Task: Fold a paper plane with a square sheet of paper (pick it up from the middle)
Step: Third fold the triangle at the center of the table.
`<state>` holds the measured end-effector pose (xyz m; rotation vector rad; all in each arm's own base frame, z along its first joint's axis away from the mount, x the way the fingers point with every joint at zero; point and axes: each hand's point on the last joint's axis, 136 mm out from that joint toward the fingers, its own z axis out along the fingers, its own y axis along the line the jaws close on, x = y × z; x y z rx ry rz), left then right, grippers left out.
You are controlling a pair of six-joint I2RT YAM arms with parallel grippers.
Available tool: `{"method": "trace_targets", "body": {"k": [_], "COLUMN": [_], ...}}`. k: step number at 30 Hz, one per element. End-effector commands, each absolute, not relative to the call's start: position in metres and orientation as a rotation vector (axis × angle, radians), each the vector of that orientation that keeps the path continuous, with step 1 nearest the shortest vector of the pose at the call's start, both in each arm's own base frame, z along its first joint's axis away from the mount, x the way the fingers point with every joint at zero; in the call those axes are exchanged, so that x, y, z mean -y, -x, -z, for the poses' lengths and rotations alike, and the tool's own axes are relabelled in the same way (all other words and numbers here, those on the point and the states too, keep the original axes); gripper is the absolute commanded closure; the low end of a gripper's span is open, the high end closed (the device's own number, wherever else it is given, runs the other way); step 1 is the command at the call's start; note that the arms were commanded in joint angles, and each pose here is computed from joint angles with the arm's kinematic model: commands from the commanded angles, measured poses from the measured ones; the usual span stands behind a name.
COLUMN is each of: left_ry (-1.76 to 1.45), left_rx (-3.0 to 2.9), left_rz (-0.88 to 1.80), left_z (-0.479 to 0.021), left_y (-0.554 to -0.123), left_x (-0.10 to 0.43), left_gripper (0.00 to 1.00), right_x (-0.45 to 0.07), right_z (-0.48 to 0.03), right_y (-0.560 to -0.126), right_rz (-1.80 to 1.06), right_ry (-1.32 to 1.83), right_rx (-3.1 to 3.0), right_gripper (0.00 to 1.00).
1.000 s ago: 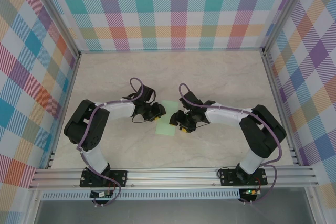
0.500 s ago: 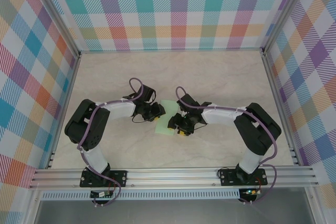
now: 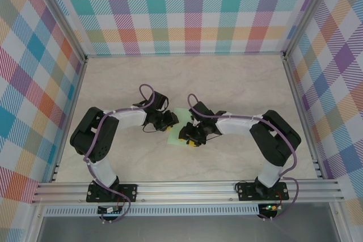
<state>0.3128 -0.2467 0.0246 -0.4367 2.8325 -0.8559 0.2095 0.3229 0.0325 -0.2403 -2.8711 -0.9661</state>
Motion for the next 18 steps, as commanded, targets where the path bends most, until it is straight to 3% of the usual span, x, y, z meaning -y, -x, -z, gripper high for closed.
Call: {"method": "trace_targets", "body": {"k": [1,9,18], "left_ry": [0.468,0.471,0.474], "left_rx": [-2.895,-2.897,-2.901], "left_rz": [0.775,0.761,0.761], "left_z": [-0.008,-0.007,-0.006], "left_y": [-0.303,-0.303,-0.302], "left_x": [0.24,0.238,0.238], "left_gripper": [0.66,0.66,0.66], "right_x": [-0.331,-0.309,-0.329], "right_z": [-0.035,-0.03,-0.033], "right_y": [-0.208,-0.209,-0.205], "right_rz": [0.993,0.862,0.973], "right_ry": [0.232,0.276,0.206], "right_rx": [2.85,2.94,2.879], "right_gripper": [0.58,0.57,0.59]}}
